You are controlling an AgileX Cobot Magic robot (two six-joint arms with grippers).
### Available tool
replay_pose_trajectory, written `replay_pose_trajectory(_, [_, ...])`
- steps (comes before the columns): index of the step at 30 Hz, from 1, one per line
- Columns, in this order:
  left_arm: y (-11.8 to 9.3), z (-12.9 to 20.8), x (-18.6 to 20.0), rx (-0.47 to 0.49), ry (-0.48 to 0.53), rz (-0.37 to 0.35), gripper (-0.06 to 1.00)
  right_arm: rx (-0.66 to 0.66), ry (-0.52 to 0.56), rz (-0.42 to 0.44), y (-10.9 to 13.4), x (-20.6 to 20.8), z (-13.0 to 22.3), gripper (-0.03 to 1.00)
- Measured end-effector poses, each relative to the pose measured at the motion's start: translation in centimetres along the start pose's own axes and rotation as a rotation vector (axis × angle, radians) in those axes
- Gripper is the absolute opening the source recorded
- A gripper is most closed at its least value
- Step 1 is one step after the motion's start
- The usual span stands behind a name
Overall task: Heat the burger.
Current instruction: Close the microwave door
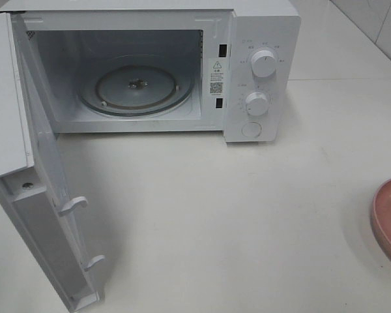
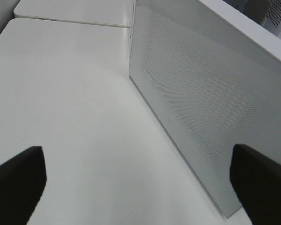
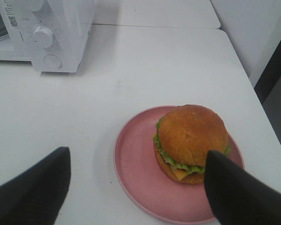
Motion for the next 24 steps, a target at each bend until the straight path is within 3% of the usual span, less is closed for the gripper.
replay_pose_trajectory(24, [-0.34, -0.02, 0.02, 0.015, -0.001, 0.026, 0.99, 0.0, 0.0, 0.0, 0.0, 0.0, 0.0, 0.76])
Point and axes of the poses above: a point on each arm's last joint axis where the gripper is mounted, x pointing back along that axis away from the gripper, y along the wrist's bending axis when the last joint is at zero, z = x × y, the point moved 4 cm from there along -x, pointing out along that axis toward the gripper, and after that the axes turned 9 degrees about x, right-handed, at the moved point
